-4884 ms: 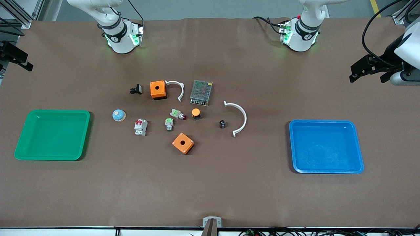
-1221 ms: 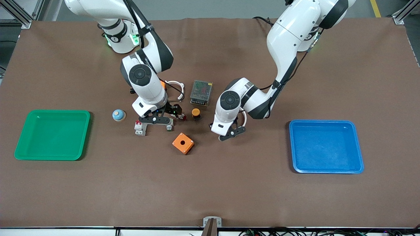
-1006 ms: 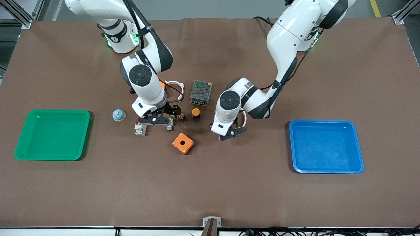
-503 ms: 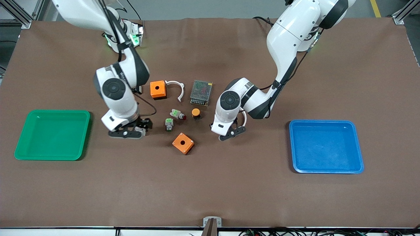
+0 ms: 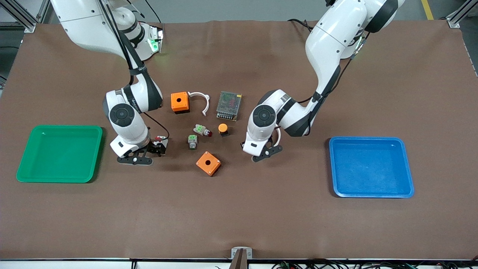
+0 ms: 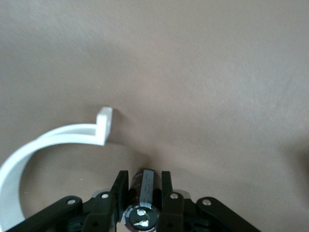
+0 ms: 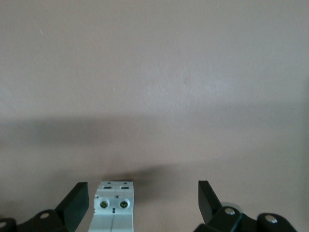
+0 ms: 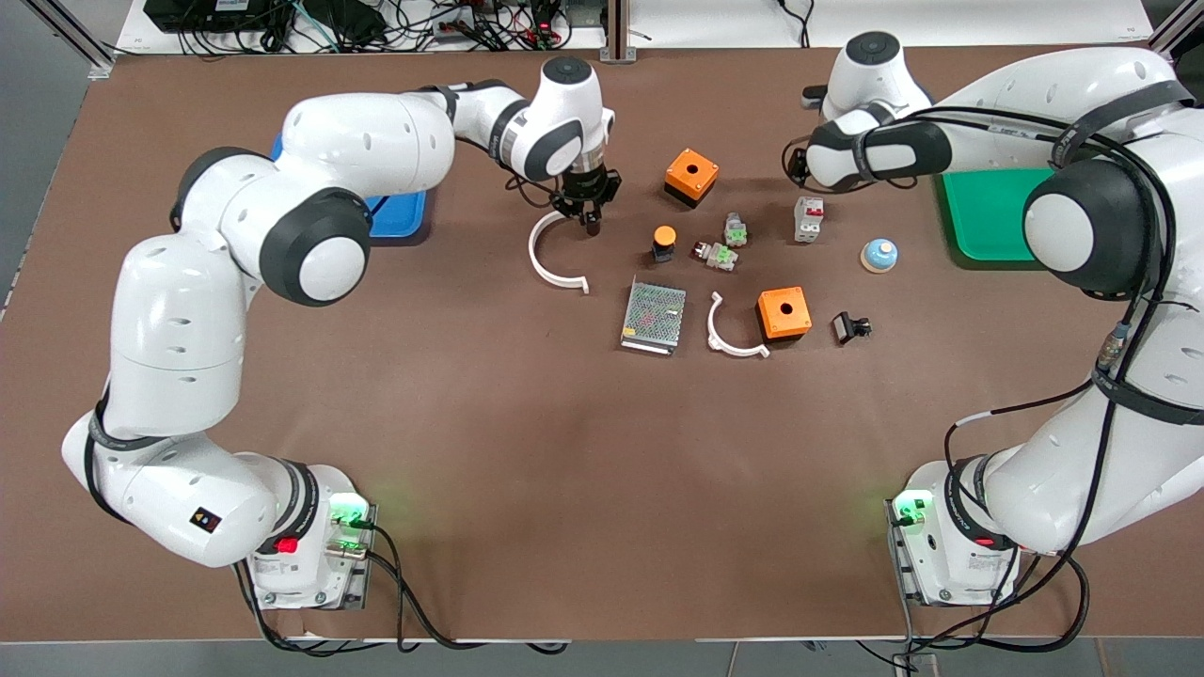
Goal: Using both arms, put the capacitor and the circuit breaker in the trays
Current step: 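Carry the capacitor with the left gripper over the blue tray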
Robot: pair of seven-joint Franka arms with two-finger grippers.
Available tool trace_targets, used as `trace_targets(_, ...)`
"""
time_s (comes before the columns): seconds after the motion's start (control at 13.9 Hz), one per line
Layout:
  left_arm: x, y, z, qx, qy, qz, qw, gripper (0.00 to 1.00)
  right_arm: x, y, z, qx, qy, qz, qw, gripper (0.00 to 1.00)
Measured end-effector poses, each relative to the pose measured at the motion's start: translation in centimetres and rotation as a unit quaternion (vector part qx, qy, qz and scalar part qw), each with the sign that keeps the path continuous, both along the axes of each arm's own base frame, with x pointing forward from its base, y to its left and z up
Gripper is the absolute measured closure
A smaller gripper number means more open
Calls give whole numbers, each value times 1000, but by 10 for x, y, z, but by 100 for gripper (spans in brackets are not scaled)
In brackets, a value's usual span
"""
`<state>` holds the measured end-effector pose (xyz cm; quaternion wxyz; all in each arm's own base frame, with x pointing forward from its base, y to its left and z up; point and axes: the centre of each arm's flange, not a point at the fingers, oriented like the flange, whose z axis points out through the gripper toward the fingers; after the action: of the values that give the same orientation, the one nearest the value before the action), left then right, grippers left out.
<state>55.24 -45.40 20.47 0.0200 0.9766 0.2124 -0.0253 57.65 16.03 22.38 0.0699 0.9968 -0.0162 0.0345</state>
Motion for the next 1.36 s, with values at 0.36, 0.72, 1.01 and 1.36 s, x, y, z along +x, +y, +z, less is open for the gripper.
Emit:
trace_targets(0.36, 39, 61, 85, 16, 0, 6, 1000, 68, -14, 18, -10, 20, 17, -8, 1000, 0)
trace_targets(0.72, 71, 174, 149, 41, 45, -72, 996, 68, -17, 26, -11, 34, 22, -11, 999, 0)
trace_targets(1.01, 101, 288, 153, 30, 57, -112, 992, 68, -21, 13, -19, 30, 34, -5, 999, 0)
trace_targets(1.36, 121, 409, 132, 50, 53, -137, 988, 68, -31, 9, -28, 26, 47, -5, 999, 2)
